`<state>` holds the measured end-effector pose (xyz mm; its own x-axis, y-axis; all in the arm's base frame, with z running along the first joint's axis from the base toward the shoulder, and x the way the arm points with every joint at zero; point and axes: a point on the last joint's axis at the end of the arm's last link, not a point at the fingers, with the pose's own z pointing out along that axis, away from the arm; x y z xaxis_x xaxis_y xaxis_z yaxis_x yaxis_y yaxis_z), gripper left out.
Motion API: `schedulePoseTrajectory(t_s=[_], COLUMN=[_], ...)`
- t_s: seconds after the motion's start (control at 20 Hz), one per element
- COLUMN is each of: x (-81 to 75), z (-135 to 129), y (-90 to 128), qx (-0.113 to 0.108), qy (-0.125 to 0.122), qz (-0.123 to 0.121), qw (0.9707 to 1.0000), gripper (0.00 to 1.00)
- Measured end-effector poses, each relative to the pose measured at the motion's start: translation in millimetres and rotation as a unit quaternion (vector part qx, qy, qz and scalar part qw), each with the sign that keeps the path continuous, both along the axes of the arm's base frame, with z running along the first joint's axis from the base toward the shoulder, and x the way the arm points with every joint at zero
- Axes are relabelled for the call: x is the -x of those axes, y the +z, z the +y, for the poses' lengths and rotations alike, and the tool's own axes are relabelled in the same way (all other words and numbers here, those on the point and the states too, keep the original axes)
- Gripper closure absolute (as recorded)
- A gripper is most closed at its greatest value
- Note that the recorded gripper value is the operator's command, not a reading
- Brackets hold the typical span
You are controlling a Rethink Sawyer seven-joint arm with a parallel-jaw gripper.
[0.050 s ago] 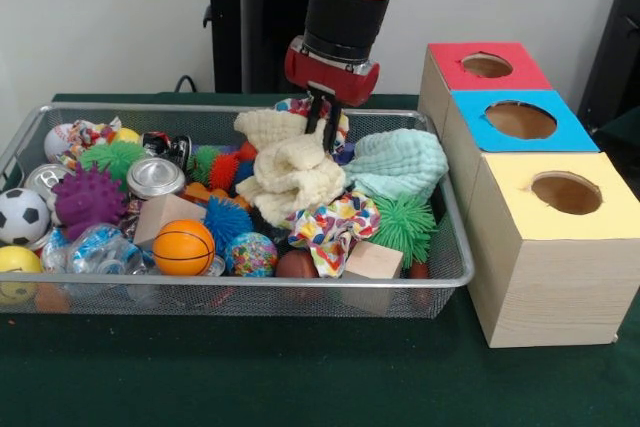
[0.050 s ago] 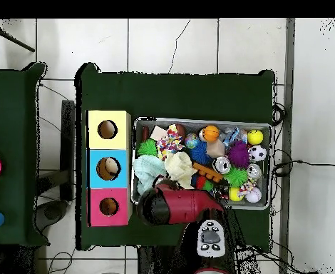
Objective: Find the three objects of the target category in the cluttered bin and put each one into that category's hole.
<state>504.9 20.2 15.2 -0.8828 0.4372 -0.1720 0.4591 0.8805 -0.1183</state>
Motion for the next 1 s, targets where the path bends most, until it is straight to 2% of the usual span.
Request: schedulePoseTrajectory(t_s=[0.45, 0.8, 1.0], x=[2.0, -10.5, -20.8], z=[1.3, -0.4, -5.4], y=[-10.3, 8.9, 31.0], qx=[-0.003, -0.004, -0.008], qy=[0.004, -0.006, -0.027], qz=[-0.009, -0.019, -0.012], qw=[0.9999, 0.9998, 0.9995], gripper=[0.00, 0.00, 0.00])
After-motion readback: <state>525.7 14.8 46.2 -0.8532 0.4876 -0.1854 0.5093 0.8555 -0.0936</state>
